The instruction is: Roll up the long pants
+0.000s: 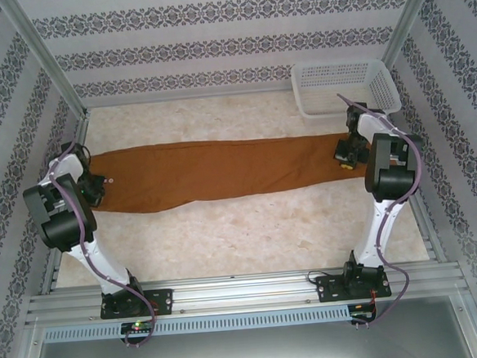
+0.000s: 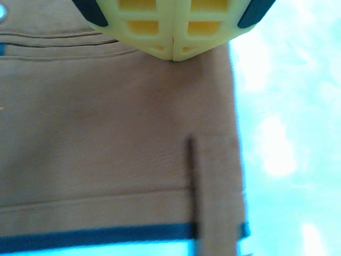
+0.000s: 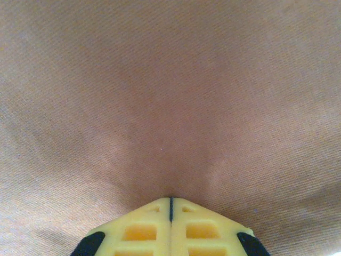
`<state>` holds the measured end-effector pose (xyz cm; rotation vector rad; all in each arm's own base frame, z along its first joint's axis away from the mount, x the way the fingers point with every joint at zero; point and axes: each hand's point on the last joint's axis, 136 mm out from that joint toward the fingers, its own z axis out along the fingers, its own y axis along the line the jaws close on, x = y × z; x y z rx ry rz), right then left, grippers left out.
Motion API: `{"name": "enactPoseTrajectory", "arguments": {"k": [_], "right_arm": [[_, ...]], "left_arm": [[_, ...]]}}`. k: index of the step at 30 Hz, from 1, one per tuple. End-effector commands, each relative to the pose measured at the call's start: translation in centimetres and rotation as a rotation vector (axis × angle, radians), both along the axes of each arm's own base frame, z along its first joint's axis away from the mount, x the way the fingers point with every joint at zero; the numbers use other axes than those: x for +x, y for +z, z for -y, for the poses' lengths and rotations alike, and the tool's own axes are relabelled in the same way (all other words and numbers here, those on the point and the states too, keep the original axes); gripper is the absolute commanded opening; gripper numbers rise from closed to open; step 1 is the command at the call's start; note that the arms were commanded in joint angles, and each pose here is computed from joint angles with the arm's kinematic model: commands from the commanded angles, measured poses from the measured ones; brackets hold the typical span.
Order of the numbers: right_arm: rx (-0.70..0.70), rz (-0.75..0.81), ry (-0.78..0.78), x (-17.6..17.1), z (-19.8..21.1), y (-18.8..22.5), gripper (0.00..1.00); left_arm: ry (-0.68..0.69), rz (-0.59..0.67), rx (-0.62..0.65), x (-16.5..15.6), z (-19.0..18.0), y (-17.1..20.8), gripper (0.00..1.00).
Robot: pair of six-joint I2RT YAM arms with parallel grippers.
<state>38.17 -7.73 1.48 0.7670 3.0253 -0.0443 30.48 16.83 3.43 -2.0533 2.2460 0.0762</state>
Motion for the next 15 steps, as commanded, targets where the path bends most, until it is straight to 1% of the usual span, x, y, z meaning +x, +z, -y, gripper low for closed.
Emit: {"name": "enactPoseTrajectory", "arguments": {"k": [1, 4, 6, 7, 8, 9, 10, 11, 12, 13, 14, 15], "right_arm": [[-0.019, -0.189, 0.029, -5.9, -0.5, -1.2, 0.00], [-0.024, -0.210, 0.042, -7.6, -0.9, -1.2, 0.00], [-0.027, -0.198, 0.045, -7.9, -0.9, -1.1, 0.00], [-0.027, -0.189, 0.047, -7.7, -0.9, -0.7, 0.06], [-0.025, -0.181, 0.047, -7.5, -0.9, -0.3, 0.19], [-0.018, -0.163, 0.049, -7.0, -1.1, 0.4, 0.38], [-0.017, -0.143, 0.050, -6.5, -1.0, 1.3, 0.60], [-0.025, -0.125, 0.049, -6.0, -0.9, 2.2, 0.73], [-0.042, -0.104, 0.050, -5.4, -0.5, 3.3, 0.81], [-0.053, -0.073, 0.048, -4.7, -0.1, 4.4, 0.83], [-0.061, -0.051, 0.042, -4.1, 0.3, 5.4, 0.83], [-0.075, -0.026, 0.027, -3.4, 1.1, 6.3, 0.83]], "left_arm": [[0.070, 0.011, -0.039, -2.8, -0.2, -0.1, 0.00], [0.086, -0.008, -0.041, -4.3, -0.6, 0.2, 0.00], [0.093, 0.005, -0.041, -4.7, -0.6, 0.6, 0.00], [0.096, 0.026, -0.041, -4.6, -0.6, 0.9, 0.00], [0.098, 0.050, -0.042, -4.3, -0.5, 1.1, 0.00], [0.097, 0.083, -0.045, -3.9, -0.4, 1.5, 0.00], [0.094, 0.110, -0.050, -3.4, -0.3, 2.0, 0.00], [0.085, 0.141, -0.054, -2.9, -0.2, 2.5, 0.05], [0.073, 0.175, -0.063, -2.2, -0.1, 3.0, 0.22], [0.059, 0.202, -0.067, -1.8, 0.0, 3.7, 0.37], [0.046, 0.225, -0.070, -1.4, 0.1, 4.2, 0.60], [0.034, 0.256, -0.070, -0.9, 0.2, 4.9, 0.85]]}}
